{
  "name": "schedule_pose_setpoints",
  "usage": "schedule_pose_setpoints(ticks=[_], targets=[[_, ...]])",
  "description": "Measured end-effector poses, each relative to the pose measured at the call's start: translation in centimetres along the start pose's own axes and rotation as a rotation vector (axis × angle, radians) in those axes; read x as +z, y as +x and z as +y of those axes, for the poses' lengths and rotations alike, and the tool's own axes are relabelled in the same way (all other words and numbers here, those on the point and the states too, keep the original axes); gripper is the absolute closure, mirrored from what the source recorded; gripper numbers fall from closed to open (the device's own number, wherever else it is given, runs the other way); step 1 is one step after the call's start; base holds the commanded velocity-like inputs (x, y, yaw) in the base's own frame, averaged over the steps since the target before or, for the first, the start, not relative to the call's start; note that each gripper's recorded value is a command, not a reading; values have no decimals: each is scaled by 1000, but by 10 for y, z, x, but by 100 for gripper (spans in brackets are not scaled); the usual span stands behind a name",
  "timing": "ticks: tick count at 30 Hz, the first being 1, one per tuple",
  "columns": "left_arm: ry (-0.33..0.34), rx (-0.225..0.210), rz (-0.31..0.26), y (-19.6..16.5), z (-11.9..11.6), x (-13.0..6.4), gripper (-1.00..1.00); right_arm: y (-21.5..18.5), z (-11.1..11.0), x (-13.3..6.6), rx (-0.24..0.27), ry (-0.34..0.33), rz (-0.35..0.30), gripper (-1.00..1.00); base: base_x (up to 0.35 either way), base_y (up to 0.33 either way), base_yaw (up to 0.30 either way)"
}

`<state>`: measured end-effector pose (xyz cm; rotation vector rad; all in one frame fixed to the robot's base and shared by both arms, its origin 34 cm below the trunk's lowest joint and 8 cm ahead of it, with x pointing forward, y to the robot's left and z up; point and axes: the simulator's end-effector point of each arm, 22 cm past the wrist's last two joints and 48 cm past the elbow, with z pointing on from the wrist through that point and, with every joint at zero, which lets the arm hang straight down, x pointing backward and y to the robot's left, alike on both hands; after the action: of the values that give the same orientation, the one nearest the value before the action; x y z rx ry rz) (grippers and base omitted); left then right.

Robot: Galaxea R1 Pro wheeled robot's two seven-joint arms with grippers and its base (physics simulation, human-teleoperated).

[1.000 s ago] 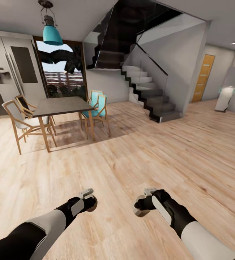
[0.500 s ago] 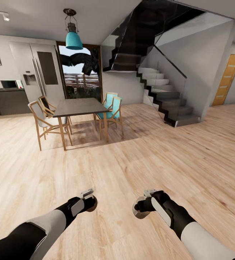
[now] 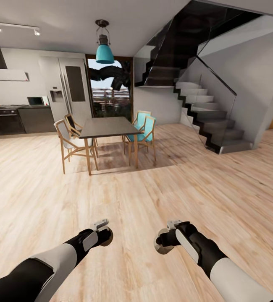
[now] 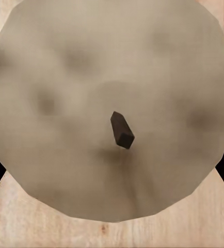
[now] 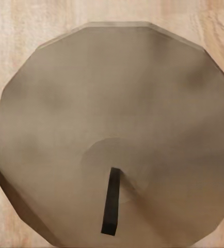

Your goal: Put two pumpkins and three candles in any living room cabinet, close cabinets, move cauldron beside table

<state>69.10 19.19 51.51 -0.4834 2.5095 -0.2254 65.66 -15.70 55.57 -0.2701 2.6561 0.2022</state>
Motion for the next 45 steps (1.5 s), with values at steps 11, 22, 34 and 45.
schedule_pose_setpoints(ticks=[11, 22, 34, 45], targets=[[2, -2, -8, -11, -5, -13, 100, -10, 3, -14, -17, 3, -8, 100, 0, 0, 188], [-73, -29, 12, 1, 28, -26, 100, -16, 1, -30, -11, 10, 8, 100, 0, 0, 110], [-101, -118, 18, 11, 49, -42, 100, 0, -9, -34, 17, 33, 13, 100, 0, 0, 246], [-97, -115, 16, -1, 39, -59, 100, -11, -7, -52, 15, 35, 11, 100, 0, 0, 271]])
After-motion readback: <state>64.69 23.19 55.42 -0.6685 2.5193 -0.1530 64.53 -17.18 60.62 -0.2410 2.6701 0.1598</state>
